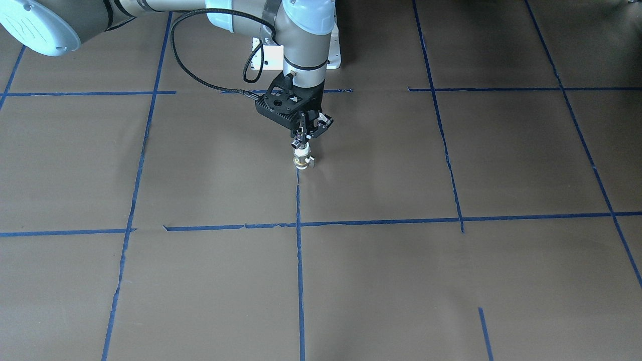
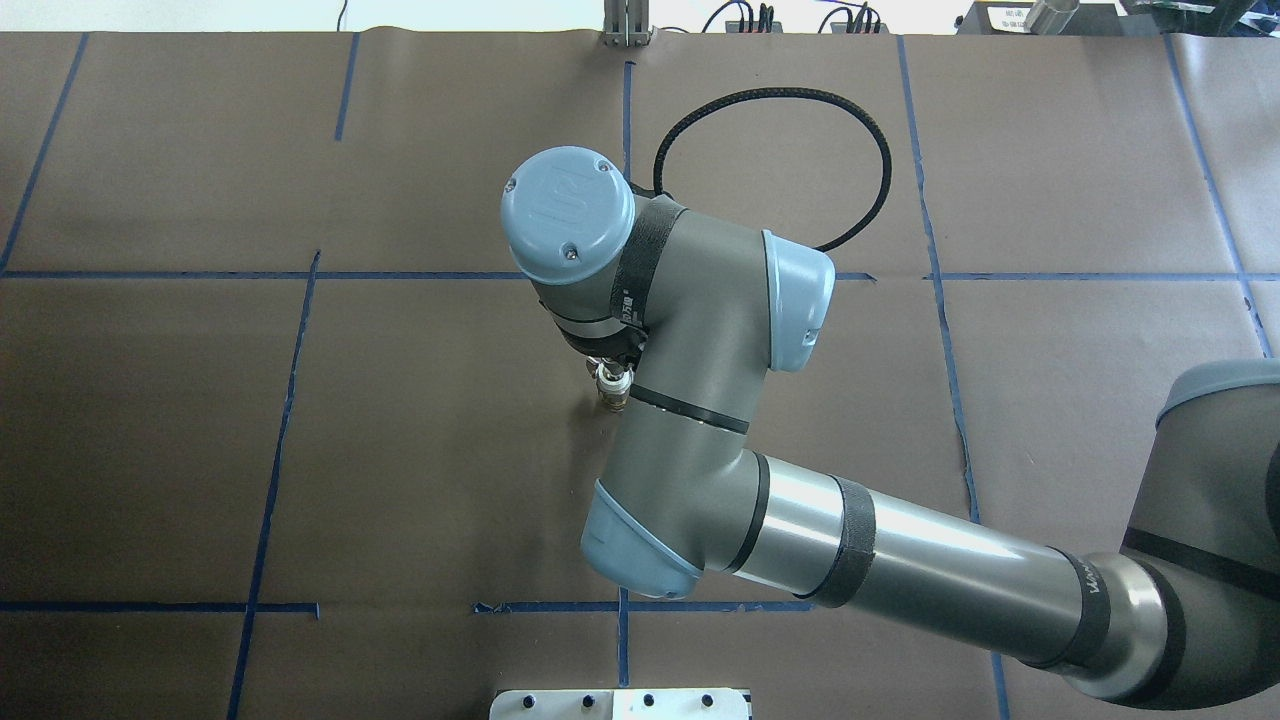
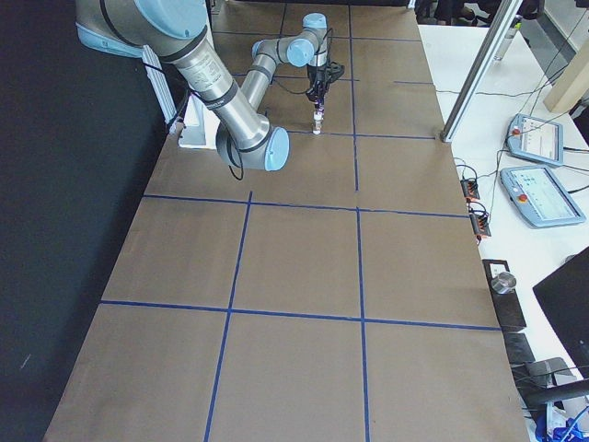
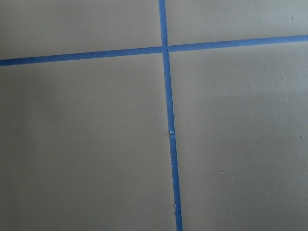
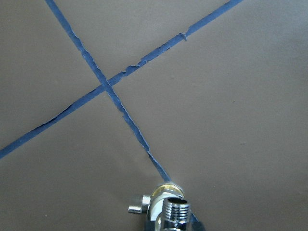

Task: Assemble PPR valve and pipe with both arms
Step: 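Lower the chrome fitting onto the valve top and press it in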

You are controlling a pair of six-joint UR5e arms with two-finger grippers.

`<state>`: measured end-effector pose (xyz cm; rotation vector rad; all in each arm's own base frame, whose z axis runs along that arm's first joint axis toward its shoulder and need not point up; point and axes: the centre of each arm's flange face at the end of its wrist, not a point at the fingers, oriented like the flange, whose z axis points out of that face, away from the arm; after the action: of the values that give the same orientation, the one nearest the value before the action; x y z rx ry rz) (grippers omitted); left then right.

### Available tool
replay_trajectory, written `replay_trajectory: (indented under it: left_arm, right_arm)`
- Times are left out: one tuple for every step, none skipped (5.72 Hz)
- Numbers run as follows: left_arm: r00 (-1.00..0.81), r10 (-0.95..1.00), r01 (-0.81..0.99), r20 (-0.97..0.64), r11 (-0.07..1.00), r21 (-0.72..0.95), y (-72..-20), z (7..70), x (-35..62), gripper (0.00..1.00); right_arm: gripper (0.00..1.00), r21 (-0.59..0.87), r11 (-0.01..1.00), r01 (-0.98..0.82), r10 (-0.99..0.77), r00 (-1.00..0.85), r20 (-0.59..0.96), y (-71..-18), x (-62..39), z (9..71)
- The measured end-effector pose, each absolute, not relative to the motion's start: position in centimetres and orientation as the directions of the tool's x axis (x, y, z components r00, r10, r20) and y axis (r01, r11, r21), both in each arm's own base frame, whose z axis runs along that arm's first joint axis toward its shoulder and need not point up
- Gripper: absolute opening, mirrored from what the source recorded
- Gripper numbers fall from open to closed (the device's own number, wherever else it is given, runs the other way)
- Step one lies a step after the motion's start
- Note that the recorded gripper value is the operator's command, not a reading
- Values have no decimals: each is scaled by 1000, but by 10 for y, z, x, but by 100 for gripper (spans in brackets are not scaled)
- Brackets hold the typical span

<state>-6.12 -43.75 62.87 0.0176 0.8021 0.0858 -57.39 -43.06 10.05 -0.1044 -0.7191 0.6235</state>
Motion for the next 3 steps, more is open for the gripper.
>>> replay_trajectory:
  left_arm:
    - [692,84,-70,-717,996,48,-438,629,-61,100]
    - [692,83,-70,-717,996,48,-438,629,-61,100]
    - [692,83,-70,-717,996,48,-437,629,-61,100]
  right_arm:
    - [0,-297,815,-497,567,582,583,-430,-575,101]
    - [0,-297,816,-496,566,584,582,-430,-576,102]
    - [0,-296,817,-495,566,586,581,-429,-578,103]
